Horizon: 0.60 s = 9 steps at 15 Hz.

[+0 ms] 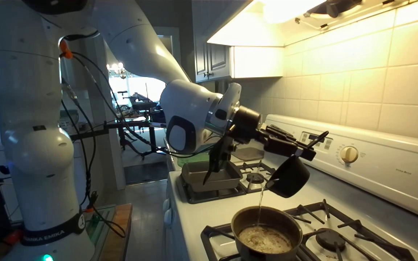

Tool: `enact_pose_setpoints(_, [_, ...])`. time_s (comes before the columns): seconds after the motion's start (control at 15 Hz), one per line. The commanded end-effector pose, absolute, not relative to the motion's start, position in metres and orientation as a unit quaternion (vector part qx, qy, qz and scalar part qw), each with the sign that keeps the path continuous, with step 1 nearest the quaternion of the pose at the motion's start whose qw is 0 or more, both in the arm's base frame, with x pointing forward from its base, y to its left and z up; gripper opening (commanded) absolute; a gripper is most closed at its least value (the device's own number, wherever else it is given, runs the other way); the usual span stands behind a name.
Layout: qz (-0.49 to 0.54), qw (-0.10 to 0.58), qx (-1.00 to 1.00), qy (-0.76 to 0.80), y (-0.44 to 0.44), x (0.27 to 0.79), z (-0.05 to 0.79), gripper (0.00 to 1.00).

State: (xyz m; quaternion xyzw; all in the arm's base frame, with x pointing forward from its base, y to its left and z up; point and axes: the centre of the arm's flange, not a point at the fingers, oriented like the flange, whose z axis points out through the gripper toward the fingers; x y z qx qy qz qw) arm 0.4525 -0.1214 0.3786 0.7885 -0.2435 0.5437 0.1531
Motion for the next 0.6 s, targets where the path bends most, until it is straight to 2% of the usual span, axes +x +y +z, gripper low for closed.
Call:
enact_pose_setpoints(0.0, [0.552, 0.165, 0.781, -0.241, -0.1139, 0.4462, 0.3865, 0.06])
enact_pose_setpoints(0.53, [0.562, 0.171, 0.774, -0.236, -0.1112, 0.4444, 0.389, 0.06])
